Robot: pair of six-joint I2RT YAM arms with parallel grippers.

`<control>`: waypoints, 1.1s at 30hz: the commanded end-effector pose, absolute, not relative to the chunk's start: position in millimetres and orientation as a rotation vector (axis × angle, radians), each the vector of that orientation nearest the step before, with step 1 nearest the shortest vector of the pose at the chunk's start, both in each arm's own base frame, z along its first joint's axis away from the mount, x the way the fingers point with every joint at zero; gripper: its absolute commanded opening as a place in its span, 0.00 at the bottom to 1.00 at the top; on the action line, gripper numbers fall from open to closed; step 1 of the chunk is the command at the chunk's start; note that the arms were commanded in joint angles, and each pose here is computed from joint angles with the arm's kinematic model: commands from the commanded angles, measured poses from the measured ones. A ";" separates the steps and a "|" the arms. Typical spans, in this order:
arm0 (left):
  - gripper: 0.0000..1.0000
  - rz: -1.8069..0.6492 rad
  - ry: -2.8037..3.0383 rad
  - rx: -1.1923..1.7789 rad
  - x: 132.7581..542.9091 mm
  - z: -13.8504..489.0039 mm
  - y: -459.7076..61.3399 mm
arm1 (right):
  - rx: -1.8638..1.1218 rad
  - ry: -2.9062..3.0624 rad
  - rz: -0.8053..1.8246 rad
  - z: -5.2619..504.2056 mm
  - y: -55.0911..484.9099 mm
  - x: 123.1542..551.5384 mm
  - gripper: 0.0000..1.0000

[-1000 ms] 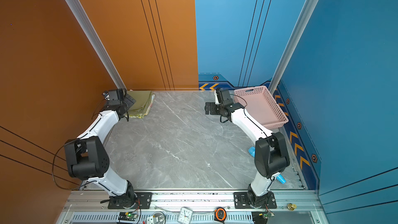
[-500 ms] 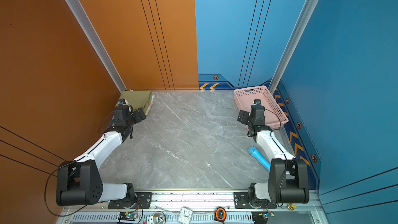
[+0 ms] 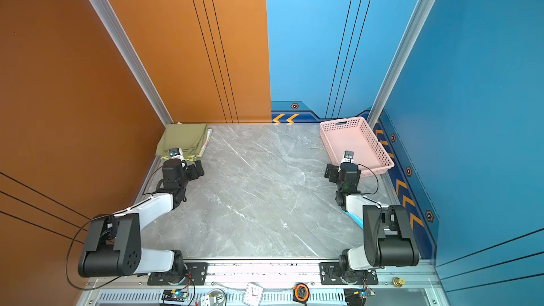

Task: Fold and stack skirts
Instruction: Reset both arms

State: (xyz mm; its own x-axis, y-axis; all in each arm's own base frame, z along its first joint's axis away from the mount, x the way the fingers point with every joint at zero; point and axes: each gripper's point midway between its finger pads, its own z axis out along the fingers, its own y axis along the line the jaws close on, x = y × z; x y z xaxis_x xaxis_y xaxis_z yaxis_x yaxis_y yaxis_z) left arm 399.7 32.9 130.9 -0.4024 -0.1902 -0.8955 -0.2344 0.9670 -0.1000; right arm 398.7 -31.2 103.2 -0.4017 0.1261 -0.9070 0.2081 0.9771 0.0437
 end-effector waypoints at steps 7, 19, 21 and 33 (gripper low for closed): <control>0.98 0.218 1.919 -0.217 388.3 110.3 38.8 | 0.184 1.894 -0.091 93.8 -24.1 391.4 1.00; 0.98 0.190 1.912 -0.130 393.5 89.9 24.5 | 0.219 1.885 -0.173 94.4 -29.5 389.6 1.00; 0.98 0.192 1.911 -0.130 393.8 90.3 24.5 | 0.217 1.881 -0.174 95.3 -28.8 389.6 1.00; 0.98 0.199 1.905 -0.126 392.5 91.4 23.4 | 0.209 1.879 -0.186 95.9 -27.1 389.7 1.00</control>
State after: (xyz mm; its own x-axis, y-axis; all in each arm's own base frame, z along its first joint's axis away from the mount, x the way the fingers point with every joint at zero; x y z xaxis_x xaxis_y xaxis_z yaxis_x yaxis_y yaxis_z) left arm 389.0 24.1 83.0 -0.3622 -0.0048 -0.9321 -0.1886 0.9797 0.0682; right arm 389.6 -25.1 103.6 -0.2746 0.0648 -0.9594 0.2185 0.9758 0.0033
